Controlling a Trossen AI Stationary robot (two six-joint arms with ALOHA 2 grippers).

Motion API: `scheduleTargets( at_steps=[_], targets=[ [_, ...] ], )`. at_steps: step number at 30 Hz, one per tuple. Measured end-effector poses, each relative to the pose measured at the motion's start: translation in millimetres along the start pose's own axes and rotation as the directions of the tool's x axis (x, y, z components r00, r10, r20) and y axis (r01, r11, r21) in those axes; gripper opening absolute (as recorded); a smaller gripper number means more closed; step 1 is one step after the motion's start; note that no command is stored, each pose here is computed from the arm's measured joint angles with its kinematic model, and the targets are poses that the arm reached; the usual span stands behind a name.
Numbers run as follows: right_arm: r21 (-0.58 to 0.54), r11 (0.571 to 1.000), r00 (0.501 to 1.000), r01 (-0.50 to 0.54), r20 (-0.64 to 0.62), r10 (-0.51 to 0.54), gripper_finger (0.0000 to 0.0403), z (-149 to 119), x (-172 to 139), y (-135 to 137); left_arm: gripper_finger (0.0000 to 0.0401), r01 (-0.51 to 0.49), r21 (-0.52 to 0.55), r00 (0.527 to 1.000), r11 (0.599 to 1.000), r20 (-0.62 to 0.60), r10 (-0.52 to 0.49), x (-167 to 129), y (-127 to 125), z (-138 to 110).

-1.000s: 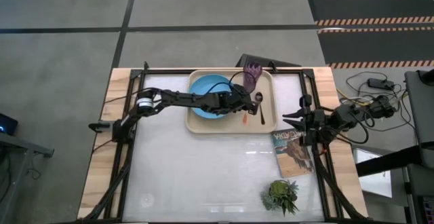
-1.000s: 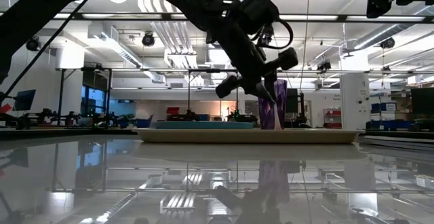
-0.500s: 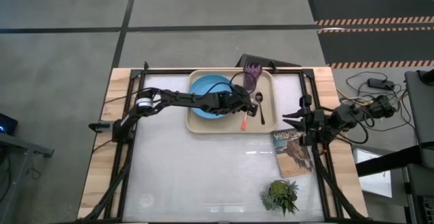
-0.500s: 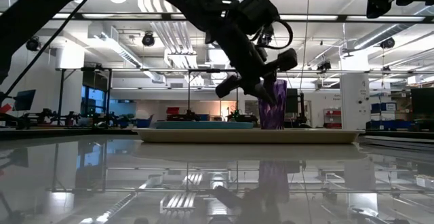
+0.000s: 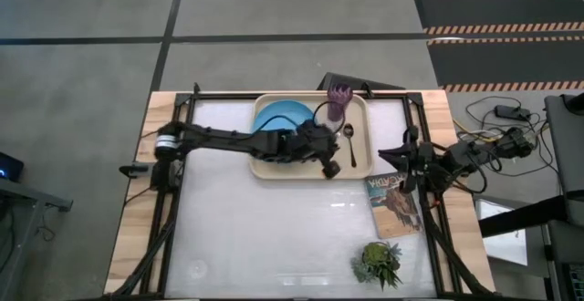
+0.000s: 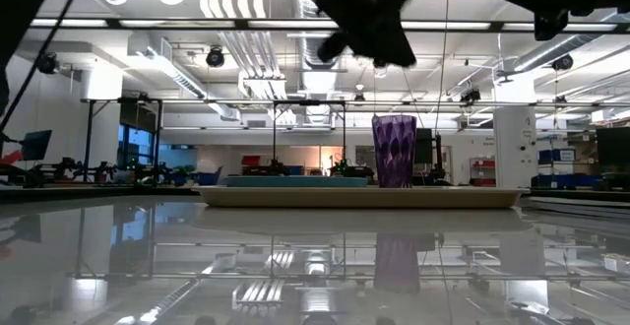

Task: Pick and place plate/cup/fork/spoon on tray
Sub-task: Put the orange fork to the right of the plate on the tray

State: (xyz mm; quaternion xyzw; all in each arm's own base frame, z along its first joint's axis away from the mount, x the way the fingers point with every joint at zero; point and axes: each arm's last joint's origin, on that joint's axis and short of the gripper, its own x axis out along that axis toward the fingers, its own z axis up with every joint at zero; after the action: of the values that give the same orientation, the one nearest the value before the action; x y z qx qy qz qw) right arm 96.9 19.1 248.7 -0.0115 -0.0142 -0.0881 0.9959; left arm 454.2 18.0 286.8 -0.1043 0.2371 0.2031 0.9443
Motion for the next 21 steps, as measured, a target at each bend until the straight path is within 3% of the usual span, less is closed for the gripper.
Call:
scheduleTargets(
  at_steps=[6,11,21],
  targets=[
    [0.073,0.997,0.996,0.009,-0.085,-0.003,0.0009,-8.6,13.3,7.8,0.0022,0.063,0.191,0.997,0.98,0.036,-0.071,-62.4,-16.8,-6.7],
    [0.114,0.993,0.977,0.04,-0.211,-0.016,0.0008,-25.1,33.3,19.6,0.0022,0.107,0.272,0.986,0.956,0.098,-0.138,-104.5,-11.8,-26.3],
    [0.291,0.941,0.947,0.174,-0.312,-0.078,0.0008,-32.0,57.7,26.4,0.0022,0.11,0.243,0.951,0.964,0.257,-0.174,-155.9,29.5,-60.0]
  ],
)
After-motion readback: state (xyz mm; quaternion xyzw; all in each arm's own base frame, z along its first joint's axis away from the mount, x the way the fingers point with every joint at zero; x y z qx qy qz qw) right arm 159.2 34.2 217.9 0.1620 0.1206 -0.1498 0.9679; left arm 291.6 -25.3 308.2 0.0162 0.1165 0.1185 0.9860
